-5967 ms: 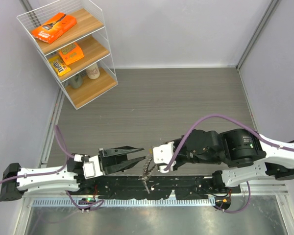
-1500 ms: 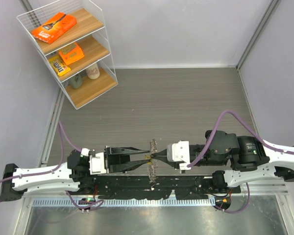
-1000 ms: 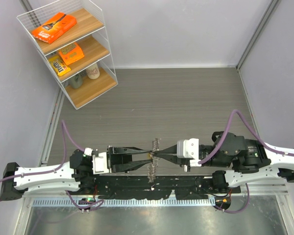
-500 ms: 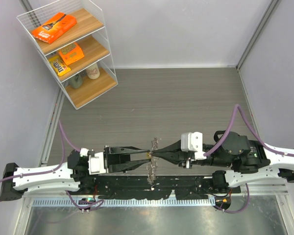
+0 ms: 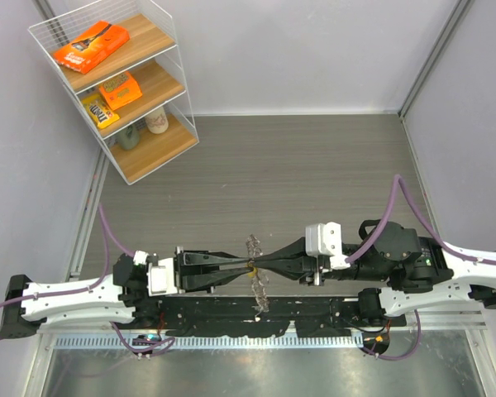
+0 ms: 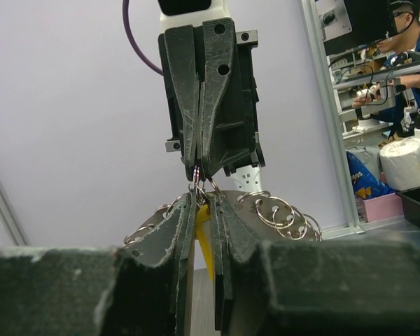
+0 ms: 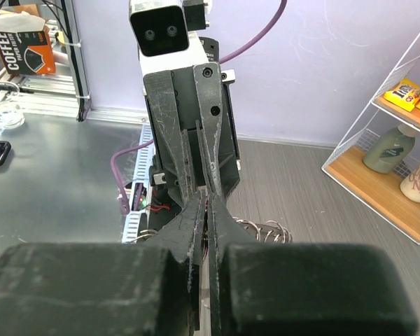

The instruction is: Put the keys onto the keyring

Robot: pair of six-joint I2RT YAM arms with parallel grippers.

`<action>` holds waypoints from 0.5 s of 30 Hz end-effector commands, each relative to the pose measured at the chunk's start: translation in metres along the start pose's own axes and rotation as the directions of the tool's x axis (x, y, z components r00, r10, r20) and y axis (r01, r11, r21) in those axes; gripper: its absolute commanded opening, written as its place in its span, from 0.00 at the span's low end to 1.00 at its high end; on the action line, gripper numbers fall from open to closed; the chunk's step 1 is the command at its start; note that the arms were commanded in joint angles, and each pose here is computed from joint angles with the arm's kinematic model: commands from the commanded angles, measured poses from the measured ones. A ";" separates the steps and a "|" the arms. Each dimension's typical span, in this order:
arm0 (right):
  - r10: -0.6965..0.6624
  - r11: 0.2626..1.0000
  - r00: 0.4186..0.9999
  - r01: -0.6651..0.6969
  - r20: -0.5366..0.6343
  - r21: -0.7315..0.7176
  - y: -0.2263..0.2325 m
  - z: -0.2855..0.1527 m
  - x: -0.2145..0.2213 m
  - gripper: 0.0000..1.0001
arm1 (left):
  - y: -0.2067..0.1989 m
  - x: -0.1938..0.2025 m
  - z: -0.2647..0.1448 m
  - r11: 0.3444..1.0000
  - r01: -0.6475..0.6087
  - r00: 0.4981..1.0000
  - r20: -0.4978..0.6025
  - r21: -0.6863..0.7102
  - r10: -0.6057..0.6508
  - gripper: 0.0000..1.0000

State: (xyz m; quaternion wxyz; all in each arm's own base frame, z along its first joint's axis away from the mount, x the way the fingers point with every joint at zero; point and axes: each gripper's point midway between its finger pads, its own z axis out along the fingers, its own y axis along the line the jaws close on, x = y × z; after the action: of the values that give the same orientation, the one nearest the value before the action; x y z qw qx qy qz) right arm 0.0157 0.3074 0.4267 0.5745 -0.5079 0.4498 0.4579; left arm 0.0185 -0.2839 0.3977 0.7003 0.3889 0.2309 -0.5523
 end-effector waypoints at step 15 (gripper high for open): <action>0.049 0.998 0.943 -0.060 0.329 0.023 -0.004 -0.007 -0.058 0.06 | 0.007 -0.003 0.005 1.000 -0.017 1.000 0.000 -0.026 0.017 0.17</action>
State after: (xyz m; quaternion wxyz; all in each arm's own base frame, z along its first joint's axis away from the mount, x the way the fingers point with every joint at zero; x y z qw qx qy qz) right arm 0.0107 0.3067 0.4322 0.5914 -0.4788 0.4221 0.4928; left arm 0.0186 -0.2840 0.3976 0.7004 0.3888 0.2314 -0.5520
